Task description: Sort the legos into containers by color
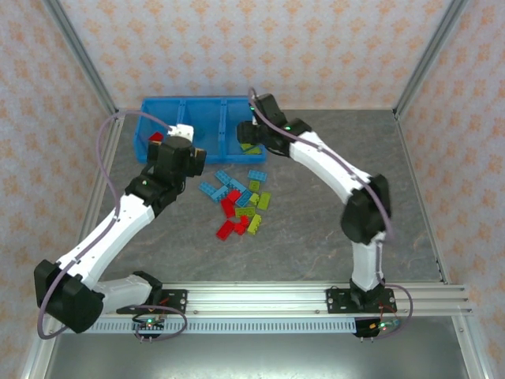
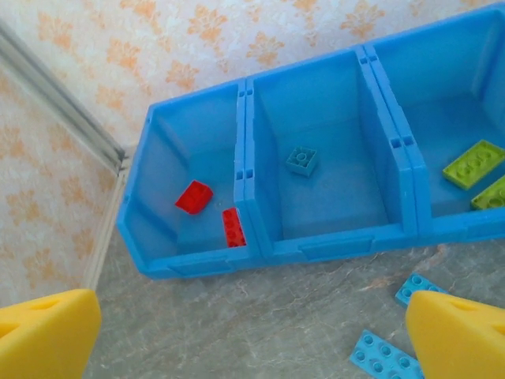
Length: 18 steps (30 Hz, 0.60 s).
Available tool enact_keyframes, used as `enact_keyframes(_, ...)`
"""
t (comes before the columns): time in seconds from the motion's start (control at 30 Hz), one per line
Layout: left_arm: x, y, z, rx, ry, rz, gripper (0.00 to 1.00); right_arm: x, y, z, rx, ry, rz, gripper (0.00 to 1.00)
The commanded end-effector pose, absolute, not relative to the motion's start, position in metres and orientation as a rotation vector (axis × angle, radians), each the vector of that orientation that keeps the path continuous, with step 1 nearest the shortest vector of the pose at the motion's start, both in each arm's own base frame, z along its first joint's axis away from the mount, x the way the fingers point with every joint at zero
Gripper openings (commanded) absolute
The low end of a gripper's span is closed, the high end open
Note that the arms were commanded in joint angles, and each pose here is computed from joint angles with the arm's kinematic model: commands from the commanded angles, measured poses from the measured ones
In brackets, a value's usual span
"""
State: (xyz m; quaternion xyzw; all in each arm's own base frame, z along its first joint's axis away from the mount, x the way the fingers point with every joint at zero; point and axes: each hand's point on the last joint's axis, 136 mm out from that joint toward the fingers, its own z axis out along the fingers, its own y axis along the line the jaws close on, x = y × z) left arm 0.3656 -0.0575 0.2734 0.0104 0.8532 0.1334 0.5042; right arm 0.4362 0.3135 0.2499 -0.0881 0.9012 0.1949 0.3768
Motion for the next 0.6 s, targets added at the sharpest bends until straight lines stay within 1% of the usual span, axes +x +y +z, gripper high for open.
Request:
enact_keyframes(0.0, 0.352, -0.051, 0.252, -0.347, 2.18, 0.188, 1.0, 0.386, 0.291, 0.287, -0.241, 2.24, 0.613, 0.58)
enact_keyframes(0.1, 0.341, -0.059, 0.203, -0.597, 2.284, 0.06, 0.99, 0.351, 0.263, 0.275, -0.193, 2.202, 0.633, 0.71)
enact_keyframes(0.2, 0.338, -0.072, 0.157, -0.774, 2.364, -0.029, 0.97, 0.334, 0.245, 0.237, -0.111, 2.243, 0.631, 0.9)
enact_keyframes(0.23, 0.341, -0.079, 0.143, -0.794, 2.4, -0.051, 0.97, 0.329, 0.247, 0.224, -0.116, 2.285, 0.642, 0.92)
enact_keyframes(0.33, 0.353, -0.094, 0.115, -0.814, 2.467, -0.076, 0.95, 0.319, 0.258, 0.202, -0.186, 2.417, 0.663, 0.95)
enact_keyframes(0.57, 0.377, -0.094, 0.068, -0.916, 2.561, 0.012, 0.95, 0.318, 0.272, 0.205, -0.232, 2.427, 0.74, 0.96)
